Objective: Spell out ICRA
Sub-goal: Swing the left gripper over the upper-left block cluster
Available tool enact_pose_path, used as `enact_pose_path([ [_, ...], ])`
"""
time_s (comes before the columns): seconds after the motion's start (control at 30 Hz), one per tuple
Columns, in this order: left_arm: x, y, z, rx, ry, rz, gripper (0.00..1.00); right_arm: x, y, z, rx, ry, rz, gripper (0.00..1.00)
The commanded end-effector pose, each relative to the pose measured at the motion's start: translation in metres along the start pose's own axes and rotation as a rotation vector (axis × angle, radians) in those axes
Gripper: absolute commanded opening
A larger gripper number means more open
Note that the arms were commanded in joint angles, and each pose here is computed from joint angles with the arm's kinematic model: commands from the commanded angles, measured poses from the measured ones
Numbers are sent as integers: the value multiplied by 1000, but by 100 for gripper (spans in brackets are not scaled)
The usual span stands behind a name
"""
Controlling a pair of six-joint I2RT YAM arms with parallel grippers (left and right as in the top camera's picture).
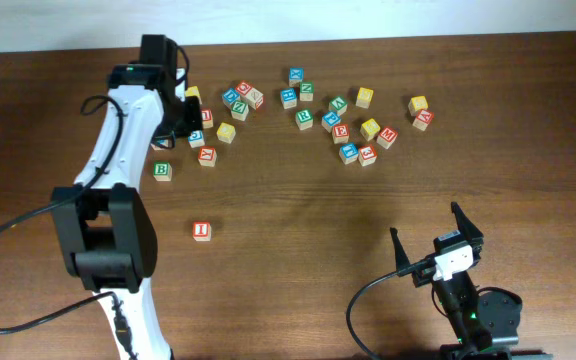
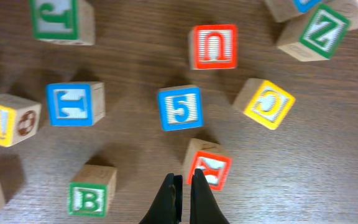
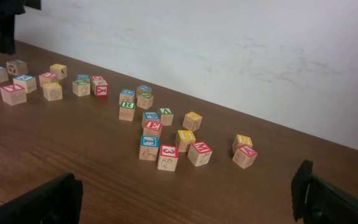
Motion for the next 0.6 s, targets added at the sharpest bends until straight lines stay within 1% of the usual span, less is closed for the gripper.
enact_pose_path([
  [0.0, 3, -15, -3, 18, -17, -54, 0, -1, 3, 0, 18, 0, -6, 98],
  [0.2, -4, -40, -16, 20, 0, -109, 0, -1, 3, 0, 18, 0, -6, 98],
  [0.3, -3, -43, -18, 54, -14, -126, 0, -1, 3, 0, 18, 0, -6, 98],
  [0.57, -3, -52, -21, 47, -23, -141, 0, -1, 3, 0, 18, 0, -5, 98],
])
Point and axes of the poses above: each gripper's point midway between its finger pads, its own z axis back along the fingers, its own y axis along the line the jaws close on, x = y × z, the point moved 3 cm from there along z, back along the fingers
